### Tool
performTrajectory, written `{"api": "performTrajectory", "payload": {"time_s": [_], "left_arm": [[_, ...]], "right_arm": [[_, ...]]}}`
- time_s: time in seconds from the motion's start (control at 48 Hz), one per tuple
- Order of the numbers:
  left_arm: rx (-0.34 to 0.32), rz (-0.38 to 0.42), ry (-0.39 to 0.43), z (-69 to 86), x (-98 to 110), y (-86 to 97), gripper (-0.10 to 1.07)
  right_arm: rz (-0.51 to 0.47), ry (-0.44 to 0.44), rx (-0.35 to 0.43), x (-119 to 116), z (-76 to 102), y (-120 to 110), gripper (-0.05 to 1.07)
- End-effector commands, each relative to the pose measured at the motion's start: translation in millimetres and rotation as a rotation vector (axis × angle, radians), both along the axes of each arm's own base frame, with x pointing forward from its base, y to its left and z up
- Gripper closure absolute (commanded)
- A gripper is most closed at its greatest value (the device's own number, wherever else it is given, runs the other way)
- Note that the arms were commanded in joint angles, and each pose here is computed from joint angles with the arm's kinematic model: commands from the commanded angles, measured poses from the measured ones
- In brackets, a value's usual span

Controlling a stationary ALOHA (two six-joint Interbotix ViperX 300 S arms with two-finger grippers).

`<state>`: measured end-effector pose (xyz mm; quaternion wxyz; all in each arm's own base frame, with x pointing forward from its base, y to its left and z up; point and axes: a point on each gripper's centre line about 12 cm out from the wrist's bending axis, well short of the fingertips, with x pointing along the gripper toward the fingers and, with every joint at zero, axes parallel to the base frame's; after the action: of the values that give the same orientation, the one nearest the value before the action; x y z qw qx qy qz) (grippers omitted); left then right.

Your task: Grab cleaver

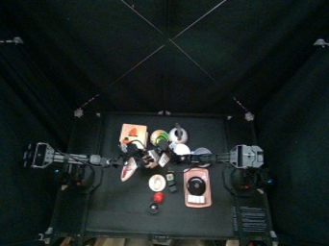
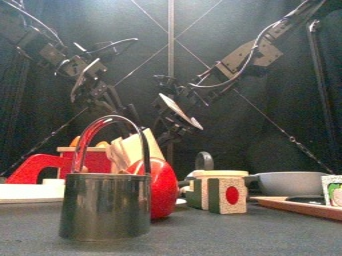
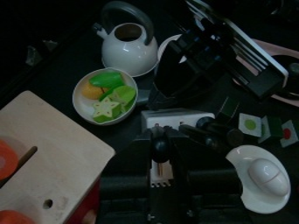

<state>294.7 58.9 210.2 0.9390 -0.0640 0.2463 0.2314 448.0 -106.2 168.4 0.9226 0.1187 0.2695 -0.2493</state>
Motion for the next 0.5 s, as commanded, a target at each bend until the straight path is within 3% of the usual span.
{"api": "performTrajectory", "payload": {"time_s": [0.0, 0.188, 0.479], "left_arm": [[0.002, -0.001, -0.039, 13.0, 5.0, -0.5, 0.59], [-0.016, 0.010, -0.058, 17.6, 2.3, -0.6, 0.59], [-0.028, 0.017, -0.048, 13.0, -1.6, -0.8, 0.59]], "right_arm": [[-0.001, -0.056, -0.014, 1.9, 24.8, -0.7, 0.65], [0.000, -0.053, -0.014, 1.7, 23.6, -0.6, 0.65], [-0.002, -0.052, -0.012, 1.3, 23.0, -0.6, 0.65]]}}
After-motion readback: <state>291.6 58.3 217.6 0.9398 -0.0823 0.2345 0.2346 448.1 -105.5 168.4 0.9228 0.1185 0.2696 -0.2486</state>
